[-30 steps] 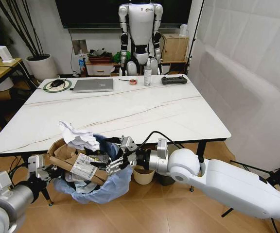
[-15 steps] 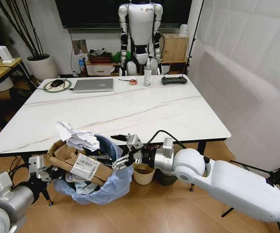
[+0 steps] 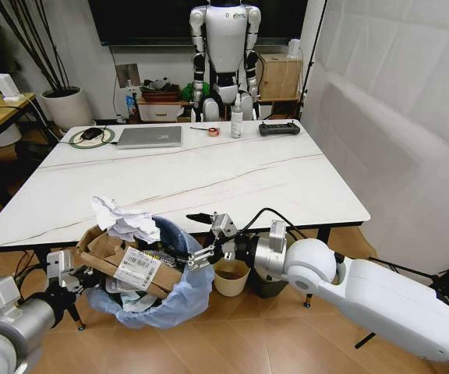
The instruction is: Pick up the trash bin and place the trash from the table into it.
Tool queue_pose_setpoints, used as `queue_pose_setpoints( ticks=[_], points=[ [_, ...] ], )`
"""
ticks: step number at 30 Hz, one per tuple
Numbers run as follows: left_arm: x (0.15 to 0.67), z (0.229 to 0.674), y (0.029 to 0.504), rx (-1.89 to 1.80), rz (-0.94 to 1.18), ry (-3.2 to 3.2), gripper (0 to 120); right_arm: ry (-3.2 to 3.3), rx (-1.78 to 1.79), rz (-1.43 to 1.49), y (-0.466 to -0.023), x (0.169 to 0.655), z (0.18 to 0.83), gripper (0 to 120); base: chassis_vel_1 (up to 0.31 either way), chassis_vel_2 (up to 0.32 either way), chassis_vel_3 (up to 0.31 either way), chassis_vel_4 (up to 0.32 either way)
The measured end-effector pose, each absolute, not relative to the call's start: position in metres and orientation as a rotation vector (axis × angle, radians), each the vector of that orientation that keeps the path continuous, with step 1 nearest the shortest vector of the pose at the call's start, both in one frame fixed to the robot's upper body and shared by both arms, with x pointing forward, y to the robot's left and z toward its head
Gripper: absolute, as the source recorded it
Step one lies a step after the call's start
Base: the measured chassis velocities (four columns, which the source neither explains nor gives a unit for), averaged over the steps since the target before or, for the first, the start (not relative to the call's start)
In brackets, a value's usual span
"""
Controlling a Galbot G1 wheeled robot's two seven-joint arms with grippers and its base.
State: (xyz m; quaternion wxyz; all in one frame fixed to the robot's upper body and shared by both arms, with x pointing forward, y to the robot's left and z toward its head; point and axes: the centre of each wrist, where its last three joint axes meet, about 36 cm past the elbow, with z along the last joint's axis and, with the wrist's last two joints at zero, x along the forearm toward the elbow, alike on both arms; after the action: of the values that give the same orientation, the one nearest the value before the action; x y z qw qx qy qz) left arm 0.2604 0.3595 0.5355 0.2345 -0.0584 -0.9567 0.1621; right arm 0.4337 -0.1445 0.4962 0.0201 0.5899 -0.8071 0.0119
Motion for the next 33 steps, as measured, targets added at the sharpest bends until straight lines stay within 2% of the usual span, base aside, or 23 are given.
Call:
queue_pose_setpoints(
  ticks=[19,33],
  points=[
    [0.259,0.536,0.357,-0.178,0.435,-2.623,0,-2.609,1.719,0.076,-0.189,0.425,0.506,100,0.000,0.000,0.000,0.000],
    [0.258,0.536,0.354,-0.196,0.428,-2.627,0,-2.809,1.475,0.049,-0.244,0.409,0.508,100,0.000,0.000,0.000,0.000]
  ],
)
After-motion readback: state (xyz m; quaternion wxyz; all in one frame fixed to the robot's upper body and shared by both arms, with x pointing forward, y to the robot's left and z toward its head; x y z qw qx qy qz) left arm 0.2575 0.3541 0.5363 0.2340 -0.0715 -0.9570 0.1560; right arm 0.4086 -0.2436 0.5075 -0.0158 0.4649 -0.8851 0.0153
